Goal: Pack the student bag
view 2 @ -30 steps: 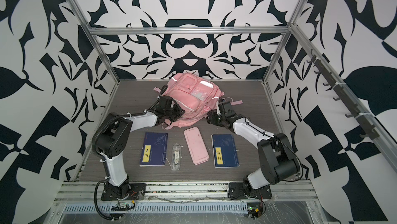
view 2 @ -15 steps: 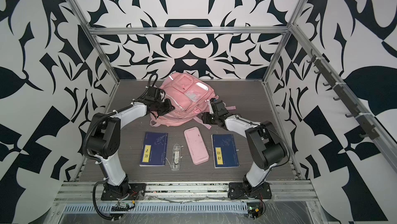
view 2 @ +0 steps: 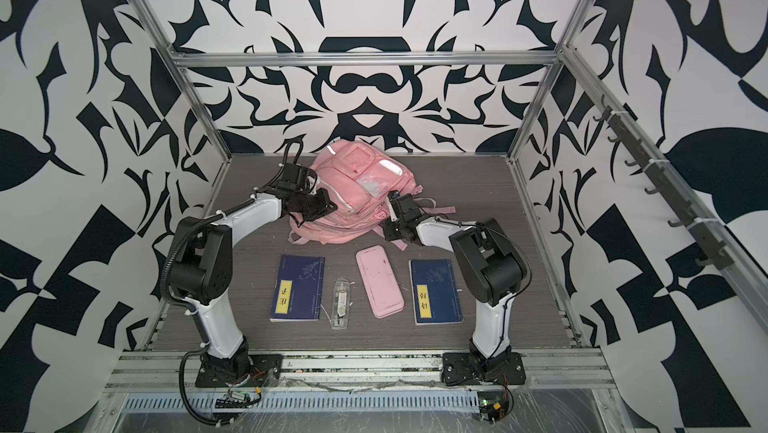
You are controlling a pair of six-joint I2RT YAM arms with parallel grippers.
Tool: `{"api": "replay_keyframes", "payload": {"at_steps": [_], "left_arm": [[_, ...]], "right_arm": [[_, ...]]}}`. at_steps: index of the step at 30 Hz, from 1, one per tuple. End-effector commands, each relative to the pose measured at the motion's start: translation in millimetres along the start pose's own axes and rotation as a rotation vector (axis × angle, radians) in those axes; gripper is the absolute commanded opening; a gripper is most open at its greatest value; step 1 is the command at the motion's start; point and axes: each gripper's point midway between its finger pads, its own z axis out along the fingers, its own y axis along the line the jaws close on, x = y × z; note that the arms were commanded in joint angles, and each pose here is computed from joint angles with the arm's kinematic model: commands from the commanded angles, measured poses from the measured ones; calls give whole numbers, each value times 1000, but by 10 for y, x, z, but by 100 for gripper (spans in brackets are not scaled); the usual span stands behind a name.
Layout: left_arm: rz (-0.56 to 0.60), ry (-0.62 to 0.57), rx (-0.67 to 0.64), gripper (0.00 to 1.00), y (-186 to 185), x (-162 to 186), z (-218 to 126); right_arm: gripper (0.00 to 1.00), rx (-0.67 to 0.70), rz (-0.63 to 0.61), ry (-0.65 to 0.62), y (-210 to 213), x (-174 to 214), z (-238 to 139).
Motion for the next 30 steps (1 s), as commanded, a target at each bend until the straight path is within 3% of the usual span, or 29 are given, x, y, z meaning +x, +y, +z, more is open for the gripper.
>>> {"api": "replay_keyframes", "payload": {"at_steps": [1,5,9,14,30], "left_arm": [[20,-20,56,0,-90,-67,-4],[12,-10,56,0,-66,-43,28],[8,-5,56,0,-50,-33,45],[-2,-1,54,0,-21,-30,68],[-48,3,48,0,56,-35,128]], "right_arm": [[37,55,-65,-46,-47,-213,-12],[39,62,-97,-48,-62,-232,45],[47,68,-125,-48,-65,-258,95],[46,32,-137,-54,-2,-267,143],[9,81,-136,-32,35,-184,-63]]}}
